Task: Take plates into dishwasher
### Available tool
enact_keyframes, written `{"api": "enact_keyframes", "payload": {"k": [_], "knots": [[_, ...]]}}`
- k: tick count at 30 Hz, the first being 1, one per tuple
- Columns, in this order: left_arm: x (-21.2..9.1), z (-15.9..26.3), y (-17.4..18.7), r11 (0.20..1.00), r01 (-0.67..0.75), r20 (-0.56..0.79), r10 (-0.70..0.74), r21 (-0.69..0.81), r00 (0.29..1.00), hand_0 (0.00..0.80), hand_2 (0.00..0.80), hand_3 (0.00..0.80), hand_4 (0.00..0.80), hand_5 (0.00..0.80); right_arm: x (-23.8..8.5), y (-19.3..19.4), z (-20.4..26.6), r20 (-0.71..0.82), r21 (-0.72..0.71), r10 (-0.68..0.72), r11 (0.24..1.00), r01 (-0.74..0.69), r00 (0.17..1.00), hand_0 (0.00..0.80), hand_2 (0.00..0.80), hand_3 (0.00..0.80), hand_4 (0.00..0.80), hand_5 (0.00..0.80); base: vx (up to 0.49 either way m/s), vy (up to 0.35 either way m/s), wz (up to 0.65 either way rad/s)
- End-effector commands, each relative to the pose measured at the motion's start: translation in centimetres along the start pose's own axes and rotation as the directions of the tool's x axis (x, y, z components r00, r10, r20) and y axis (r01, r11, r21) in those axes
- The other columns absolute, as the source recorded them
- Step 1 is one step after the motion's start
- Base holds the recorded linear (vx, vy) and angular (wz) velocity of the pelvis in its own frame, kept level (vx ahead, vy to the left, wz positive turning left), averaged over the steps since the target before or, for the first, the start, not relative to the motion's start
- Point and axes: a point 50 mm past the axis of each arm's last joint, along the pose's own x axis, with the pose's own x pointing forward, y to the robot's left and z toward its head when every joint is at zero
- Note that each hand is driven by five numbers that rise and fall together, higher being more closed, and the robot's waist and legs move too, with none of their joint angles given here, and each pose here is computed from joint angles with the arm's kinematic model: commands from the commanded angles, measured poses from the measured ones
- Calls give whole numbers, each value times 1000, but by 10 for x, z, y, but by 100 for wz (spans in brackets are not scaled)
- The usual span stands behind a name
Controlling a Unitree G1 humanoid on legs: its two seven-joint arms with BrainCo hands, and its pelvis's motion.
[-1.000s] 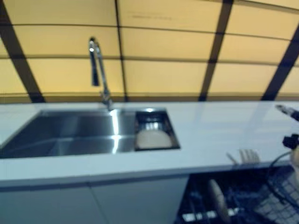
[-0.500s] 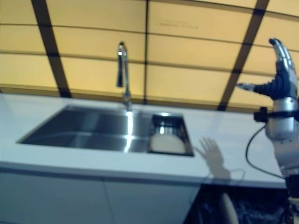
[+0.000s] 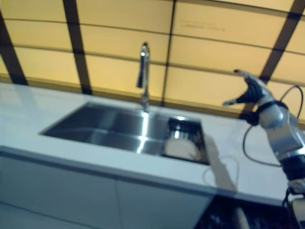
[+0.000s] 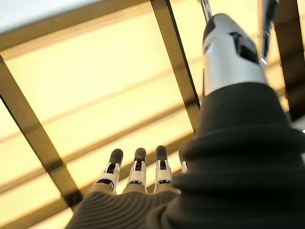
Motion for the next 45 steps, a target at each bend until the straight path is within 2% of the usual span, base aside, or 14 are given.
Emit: {"api": "enact_keyframes", "payload": {"k": [1, 5, 13, 14, 17, 22, 31, 45], "knots": [[2, 7, 19, 999, -39, 7, 39, 29, 999, 0, 0, 0, 0, 0, 8, -32, 15, 1, -64, 4, 998, -4, 1000, 0, 0, 0, 0, 0, -1, -10, 12], [2, 6, 21, 999, -43, 7, 43, 30, 999, 0, 0, 0, 0, 0, 13, -25, 5, -91, -69, 88, 993, -95, 992, 0, 0, 0, 0, 0, 4, -11, 19], [2, 9, 28, 998, -40, 21, 39, 49, 999, 0, 0, 0, 0, 0, 18, -8, 0, -145, -4, 274, 961, -278, 951, 0, 0, 0, 0, 0, 3, -22, 14], [2, 9, 30, 997, -46, 25, 44, 57, 999, 0, 0, 0, 0, 0, 18, 0, -3, -167, 17, 343, 938, -345, 924, 0, 0, 0, 0, 0, 12, -36, 17], [1, 9, 35, 997, -49, 27, 48, 64, 998, 0, 0, 0, 0, 0, 20, 10, -6, -200, 33, 431, 901, -433, 880, 0, 0, 0, 0, 0, 21, -33, 16], [0, 4, 37, 996, -52, 15, 51, 73, 999, 0, 0, 0, 0, 0, 23, 21, -10, -261, 14, 508, 852, -523, 821, 0, 0, 0, 0, 0, 31, -28, 9], [-3, -7, 39, 996, -49, -11, 50, 78, 999, 0, 0, 0, 0, 0, 24, 22, -11, -295, -2, 523, 837, -548, 800, 0, 0, 0, 0, 0, 44, -29, 4], [-5, 2, 45, 994, -55, 69, 48, 89, 996, 0, 0, 0, 0, 0, 23, 1, -25, -358, 39, 454, 880, -473, 816, 0, 0, 0, 0, 0, 67, -48, 7]]}}
